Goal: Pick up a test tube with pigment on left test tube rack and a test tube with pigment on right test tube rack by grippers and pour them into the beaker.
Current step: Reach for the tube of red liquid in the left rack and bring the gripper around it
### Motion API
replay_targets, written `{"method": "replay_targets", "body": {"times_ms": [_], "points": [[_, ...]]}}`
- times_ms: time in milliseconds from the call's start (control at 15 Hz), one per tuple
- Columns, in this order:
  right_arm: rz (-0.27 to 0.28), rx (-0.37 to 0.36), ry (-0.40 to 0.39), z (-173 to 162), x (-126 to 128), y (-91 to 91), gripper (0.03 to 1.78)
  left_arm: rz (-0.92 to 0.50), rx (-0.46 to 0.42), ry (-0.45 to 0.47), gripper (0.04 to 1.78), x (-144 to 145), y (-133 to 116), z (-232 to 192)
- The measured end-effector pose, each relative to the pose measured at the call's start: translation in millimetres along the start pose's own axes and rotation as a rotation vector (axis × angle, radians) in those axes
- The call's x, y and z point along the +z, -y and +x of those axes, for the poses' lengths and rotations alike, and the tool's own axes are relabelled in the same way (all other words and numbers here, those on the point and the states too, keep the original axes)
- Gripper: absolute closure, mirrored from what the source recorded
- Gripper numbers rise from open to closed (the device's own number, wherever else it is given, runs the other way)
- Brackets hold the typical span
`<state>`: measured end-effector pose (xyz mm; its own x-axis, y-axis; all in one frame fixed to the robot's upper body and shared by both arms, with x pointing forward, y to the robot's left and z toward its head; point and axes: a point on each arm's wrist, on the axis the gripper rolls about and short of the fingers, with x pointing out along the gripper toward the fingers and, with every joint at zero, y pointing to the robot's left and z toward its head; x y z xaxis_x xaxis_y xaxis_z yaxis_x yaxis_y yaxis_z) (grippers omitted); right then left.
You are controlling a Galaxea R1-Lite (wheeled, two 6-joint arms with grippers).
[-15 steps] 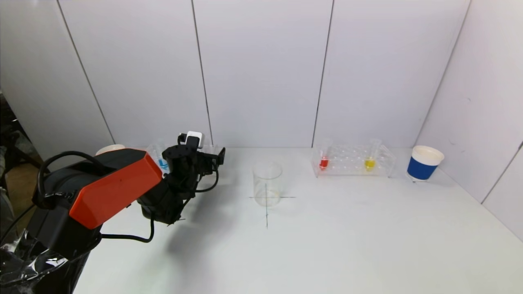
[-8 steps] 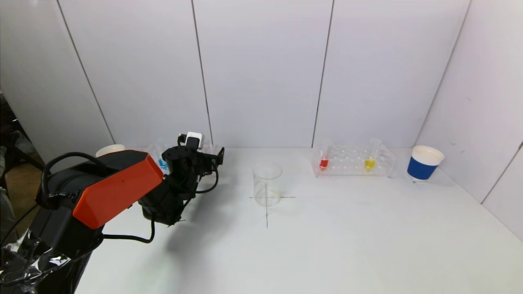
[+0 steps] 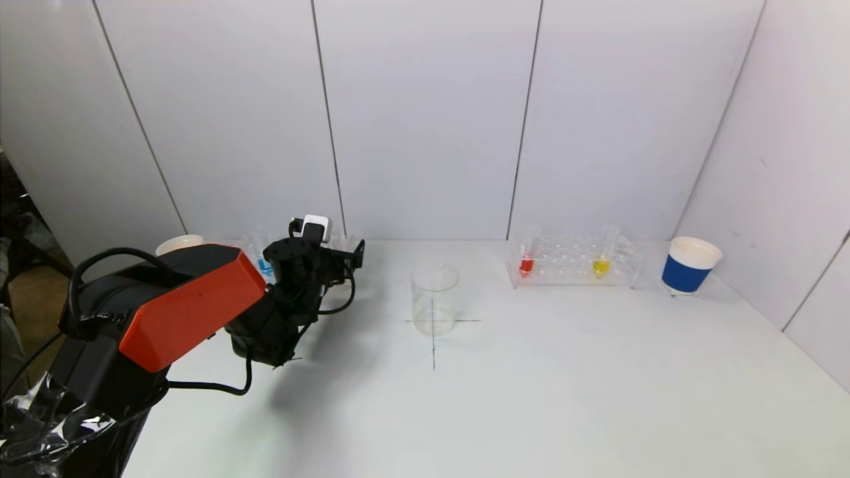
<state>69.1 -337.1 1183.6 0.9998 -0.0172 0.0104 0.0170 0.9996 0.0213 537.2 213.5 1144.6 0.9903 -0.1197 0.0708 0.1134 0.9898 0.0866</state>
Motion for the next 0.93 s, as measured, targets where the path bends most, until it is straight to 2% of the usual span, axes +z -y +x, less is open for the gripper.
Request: {"method": "replay_targets", "body": {"times_ms": [333, 467, 667, 933], "points": [[0.0, 0.0, 0.0, 0.0, 0.0, 0.0, 0.04, -0.001, 0.002, 0.007, 0.07, 0.4, 0.1, 2.2], [0.0, 0.0, 0.0, 0.0, 0.0, 0.0, 0.04, -0.001, 0.003, 0.005, 0.19, -0.3, 0.0, 2.4], [0.0, 0.0, 0.0, 0.0, 0.0, 0.0, 0.04, -0.001, 0.002, 0.008, 0.53, 0.1, 0.2, 2.7], [0.0, 0.0, 0.0, 0.0, 0.0, 0.0, 0.04, -0.004, 0.003, 0.012, 1.26, 0.8, -0.4, 3.6]]}}
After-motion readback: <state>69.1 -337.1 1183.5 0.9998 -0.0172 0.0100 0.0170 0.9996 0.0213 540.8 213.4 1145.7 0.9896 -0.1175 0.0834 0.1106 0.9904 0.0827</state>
